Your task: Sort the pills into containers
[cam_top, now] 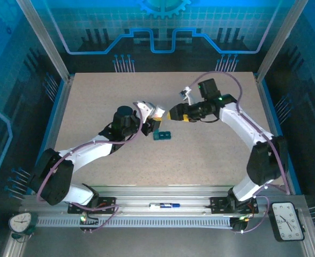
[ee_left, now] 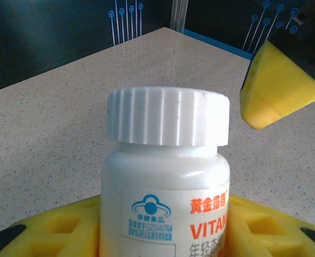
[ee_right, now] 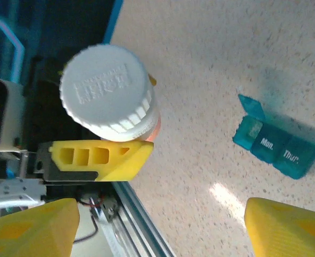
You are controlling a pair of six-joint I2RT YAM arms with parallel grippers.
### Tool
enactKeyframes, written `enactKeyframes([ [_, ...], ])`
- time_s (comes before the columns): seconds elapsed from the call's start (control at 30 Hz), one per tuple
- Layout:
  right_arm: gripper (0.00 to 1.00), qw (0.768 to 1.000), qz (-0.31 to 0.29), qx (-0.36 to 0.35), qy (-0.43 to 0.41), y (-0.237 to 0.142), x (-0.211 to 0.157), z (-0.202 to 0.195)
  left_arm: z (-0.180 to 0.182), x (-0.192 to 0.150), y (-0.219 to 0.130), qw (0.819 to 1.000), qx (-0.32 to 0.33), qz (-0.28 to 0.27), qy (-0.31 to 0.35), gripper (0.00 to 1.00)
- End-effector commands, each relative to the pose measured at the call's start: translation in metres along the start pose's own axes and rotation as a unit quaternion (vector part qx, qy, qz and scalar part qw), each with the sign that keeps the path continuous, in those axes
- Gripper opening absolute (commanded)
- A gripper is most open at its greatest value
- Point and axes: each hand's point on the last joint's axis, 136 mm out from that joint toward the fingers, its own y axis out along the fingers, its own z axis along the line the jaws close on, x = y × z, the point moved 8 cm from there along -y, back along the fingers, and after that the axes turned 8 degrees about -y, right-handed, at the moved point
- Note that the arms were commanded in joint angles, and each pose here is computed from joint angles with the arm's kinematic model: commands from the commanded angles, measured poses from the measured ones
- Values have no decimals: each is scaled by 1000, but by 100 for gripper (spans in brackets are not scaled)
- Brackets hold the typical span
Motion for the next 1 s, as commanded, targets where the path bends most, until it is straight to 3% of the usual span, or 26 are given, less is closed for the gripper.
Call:
enactKeyframes([
  [0.0,80,995,-94,2,31,-6,15,1,-5,27,-9,999,-13,-38,-5,18],
  [0.13,80,984,-163,-26,62,-4,21,4,-9,31,-9,999,-41,-31,-18,18],
  [0.33,80,976,-205,-51,55,0,35,20,-14,35,-9,997,-69,-19,-26,18],
  [0.7,79,979,-197,-33,33,19,44,40,-15,35,-7,997,-76,-10,-29,18],
  [0.97,70,984,-173,-20,25,34,39,45,-13,36,-6,997,-74,-12,-29,18],
])
